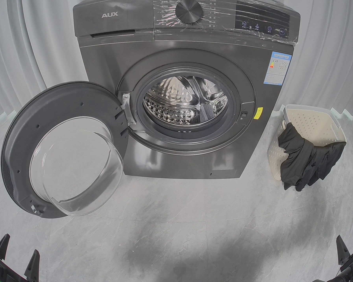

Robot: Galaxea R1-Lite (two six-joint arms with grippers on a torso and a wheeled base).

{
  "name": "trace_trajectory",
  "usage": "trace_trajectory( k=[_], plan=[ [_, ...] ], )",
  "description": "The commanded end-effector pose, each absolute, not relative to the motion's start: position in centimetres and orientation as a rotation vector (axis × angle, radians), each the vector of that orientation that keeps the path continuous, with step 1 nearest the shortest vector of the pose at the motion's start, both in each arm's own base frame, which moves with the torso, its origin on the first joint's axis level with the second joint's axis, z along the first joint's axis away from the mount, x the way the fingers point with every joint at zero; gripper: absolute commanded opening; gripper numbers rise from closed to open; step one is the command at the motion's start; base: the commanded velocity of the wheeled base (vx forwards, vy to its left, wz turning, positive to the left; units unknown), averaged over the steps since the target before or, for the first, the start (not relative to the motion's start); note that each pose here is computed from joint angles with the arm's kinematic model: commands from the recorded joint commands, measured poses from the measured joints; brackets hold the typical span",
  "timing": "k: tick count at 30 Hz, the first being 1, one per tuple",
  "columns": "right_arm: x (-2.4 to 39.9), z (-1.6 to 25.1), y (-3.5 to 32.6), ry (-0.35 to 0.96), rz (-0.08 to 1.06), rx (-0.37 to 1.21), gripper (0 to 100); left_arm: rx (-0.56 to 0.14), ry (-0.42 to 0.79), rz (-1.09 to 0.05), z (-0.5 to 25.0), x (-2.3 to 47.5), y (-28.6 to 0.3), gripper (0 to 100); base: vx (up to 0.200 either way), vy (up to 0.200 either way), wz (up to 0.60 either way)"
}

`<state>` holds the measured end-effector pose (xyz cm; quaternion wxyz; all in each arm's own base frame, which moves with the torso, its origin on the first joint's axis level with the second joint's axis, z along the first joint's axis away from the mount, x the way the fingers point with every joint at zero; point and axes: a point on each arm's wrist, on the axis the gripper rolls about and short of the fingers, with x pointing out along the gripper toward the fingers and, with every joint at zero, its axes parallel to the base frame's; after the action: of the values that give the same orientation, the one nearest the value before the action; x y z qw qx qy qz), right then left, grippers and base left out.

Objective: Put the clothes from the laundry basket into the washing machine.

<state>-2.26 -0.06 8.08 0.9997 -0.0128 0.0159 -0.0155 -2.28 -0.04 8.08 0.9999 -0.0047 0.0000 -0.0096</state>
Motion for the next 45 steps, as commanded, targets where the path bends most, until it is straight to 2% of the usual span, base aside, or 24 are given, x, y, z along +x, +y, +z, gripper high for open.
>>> trace_trajectory(
  k=[1, 6, 10, 21, 42, 45],
  plan=[
    [-2.55, 8.19, -0.07, 0.008, -0.049, -0.017, 100, -0.012, 0.0, -0.018, 7.59, -2.28, -0.03, 100, 0.0, 0.0, 0.0],
    [-2.53, 8.13, -0.23, 0.012, -0.126, 0.053, 100, -0.011, 0.0, -0.018, 7.59, -2.28, -0.03, 100, 0.0, 0.0, 0.0],
    [-2.39, 7.74, -0.01, 0.023, -0.019, 0.031, 100, -0.011, 0.0, -0.018, 7.59, -2.28, -0.03, 100, 0.0, 0.0, 0.0],
    [-2.34, 7.63, -0.01, 0.023, -0.022, 0.026, 100, -0.011, 0.002, -0.018, 7.58, -2.28, -0.03, 100, 0.0, 0.0, 0.0],
    [-2.34, 7.63, -0.01, 0.023, -0.022, 0.026, 100, -0.017, 0.0, -0.018, 7.59, -2.28, -0.03, 100, 0.0, -0.2, 0.0],
    [-2.34, 7.63, -0.01, 0.023, -0.022, 0.026, 100, -0.014, 0.0, -0.017, 7.59, -2.28, -0.03, 100, 0.0, 0.0, 0.0]
  ],
)
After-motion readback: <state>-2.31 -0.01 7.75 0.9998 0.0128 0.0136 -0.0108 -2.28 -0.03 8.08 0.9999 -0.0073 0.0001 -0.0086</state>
